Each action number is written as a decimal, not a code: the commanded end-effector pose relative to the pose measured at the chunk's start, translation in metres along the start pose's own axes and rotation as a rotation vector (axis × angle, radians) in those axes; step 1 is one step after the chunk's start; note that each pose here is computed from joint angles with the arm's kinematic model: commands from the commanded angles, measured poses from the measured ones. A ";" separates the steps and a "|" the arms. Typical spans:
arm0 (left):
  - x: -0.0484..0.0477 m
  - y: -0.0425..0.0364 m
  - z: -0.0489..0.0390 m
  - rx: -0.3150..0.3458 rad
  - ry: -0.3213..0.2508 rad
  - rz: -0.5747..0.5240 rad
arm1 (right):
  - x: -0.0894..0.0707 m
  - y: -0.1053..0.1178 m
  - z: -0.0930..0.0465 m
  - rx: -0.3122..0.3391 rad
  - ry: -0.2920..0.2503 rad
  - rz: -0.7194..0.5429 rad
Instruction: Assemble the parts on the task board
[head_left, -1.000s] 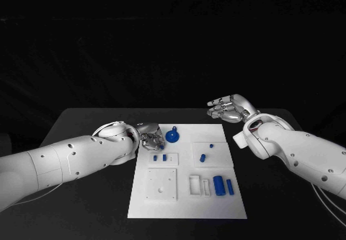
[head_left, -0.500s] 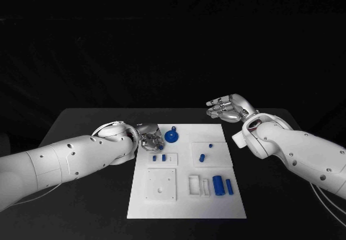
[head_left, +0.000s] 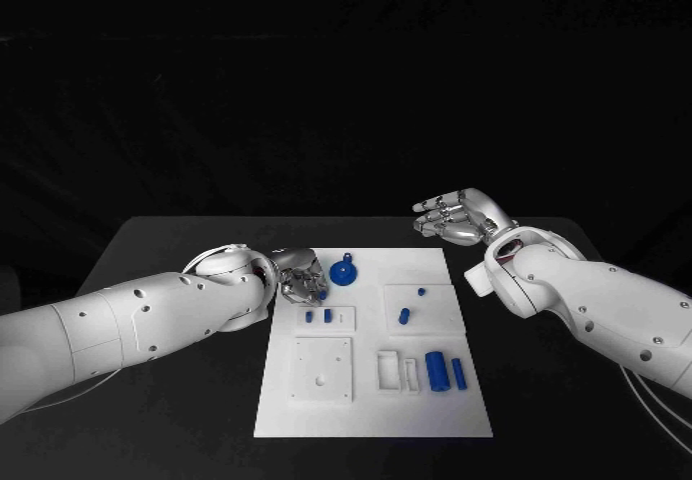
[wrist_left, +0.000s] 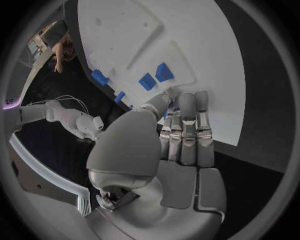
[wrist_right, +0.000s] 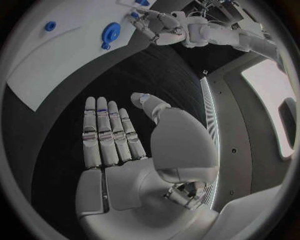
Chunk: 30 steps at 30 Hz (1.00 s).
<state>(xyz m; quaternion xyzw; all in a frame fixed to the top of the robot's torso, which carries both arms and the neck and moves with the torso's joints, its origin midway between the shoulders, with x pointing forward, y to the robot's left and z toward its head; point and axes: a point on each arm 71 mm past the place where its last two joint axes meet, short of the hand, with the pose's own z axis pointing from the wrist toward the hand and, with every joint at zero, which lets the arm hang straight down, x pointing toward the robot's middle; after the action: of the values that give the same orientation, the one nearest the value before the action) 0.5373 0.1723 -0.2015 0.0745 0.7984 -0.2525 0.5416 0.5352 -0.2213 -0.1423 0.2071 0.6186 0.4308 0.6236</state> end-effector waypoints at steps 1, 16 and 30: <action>-0.0008 -0.0010 0.0002 0.003 -0.008 0.002 | 0.001 0.001 0.000 -0.009 0.012 -0.002; -0.0067 0.0083 -0.0023 -0.020 -0.050 -0.028 | 0.006 -0.004 0.000 0.019 0.082 -0.033; -0.0342 0.0309 -0.0207 -0.017 -0.221 -0.229 | 0.018 -0.010 -0.007 -0.024 0.303 -0.269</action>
<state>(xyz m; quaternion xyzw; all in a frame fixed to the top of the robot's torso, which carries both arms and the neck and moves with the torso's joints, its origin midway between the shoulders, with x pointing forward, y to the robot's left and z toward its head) 0.5459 0.2135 -0.1829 -0.0078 0.7698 -0.2687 0.5789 0.5317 -0.2182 -0.1563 0.1133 0.6905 0.3992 0.5925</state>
